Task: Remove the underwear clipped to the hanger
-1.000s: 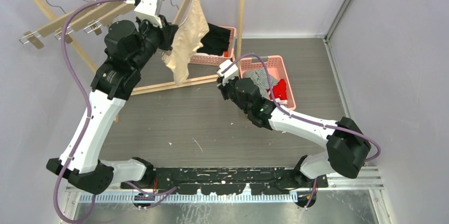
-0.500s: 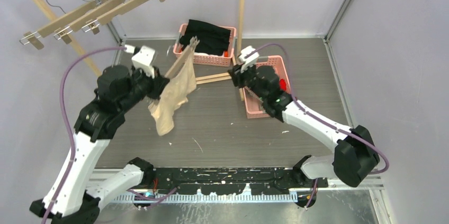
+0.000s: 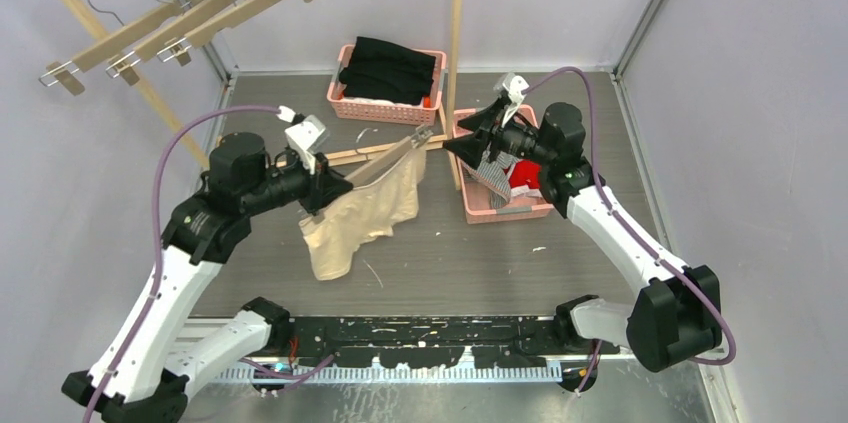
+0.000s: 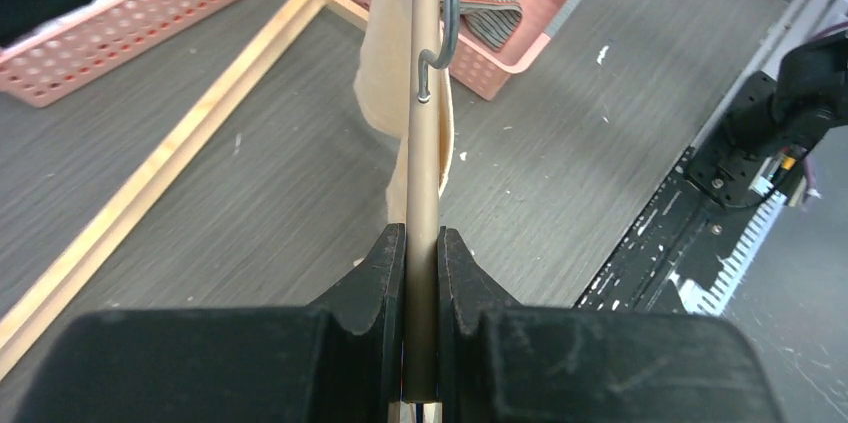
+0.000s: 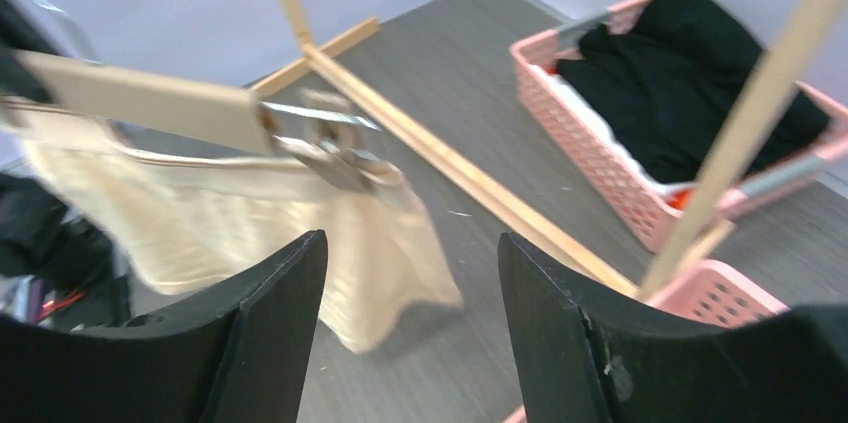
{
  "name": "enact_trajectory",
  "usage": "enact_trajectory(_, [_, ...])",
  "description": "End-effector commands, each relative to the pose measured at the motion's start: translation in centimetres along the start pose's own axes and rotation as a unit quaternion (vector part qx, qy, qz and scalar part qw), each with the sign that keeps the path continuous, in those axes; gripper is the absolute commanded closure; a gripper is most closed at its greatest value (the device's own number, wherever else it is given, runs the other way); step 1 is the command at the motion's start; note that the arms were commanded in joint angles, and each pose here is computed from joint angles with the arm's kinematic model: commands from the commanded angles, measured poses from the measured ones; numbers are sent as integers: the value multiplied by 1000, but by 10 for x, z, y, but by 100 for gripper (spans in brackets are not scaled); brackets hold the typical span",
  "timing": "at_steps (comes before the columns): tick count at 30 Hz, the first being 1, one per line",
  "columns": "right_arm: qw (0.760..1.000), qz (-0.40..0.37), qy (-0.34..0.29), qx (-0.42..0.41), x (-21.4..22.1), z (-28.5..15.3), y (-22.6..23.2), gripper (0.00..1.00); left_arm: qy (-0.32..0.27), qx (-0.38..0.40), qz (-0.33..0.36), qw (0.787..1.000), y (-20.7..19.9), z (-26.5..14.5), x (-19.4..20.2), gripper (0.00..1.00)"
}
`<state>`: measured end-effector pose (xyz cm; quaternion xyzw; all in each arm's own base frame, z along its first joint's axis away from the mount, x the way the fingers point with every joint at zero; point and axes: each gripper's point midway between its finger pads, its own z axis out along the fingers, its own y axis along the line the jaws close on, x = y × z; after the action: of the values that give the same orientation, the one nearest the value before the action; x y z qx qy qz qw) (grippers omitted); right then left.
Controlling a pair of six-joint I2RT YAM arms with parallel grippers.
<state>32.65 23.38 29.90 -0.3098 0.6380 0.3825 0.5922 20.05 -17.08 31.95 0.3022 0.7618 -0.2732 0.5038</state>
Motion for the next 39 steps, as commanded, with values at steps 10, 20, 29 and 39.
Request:
enact_trajectory(10, [985,-29,-45,-162,-50,-8,60,29,-70,132,10,989,-37,15,-37,100])
enact_trajectory(20, [979,-15,-53,-195,-55,-4,66,52,-71,130,-2,989,-35,18,-38,100])
enact_trajectory(29, [975,-8,-46,-219,-48,-5,71,99,-95,113,1,989,-30,15,-49,100])
enact_trajectory(39, [971,-29,-66,-229,-66,-15,83,60,-101,122,3,987,-30,18,-51,100])
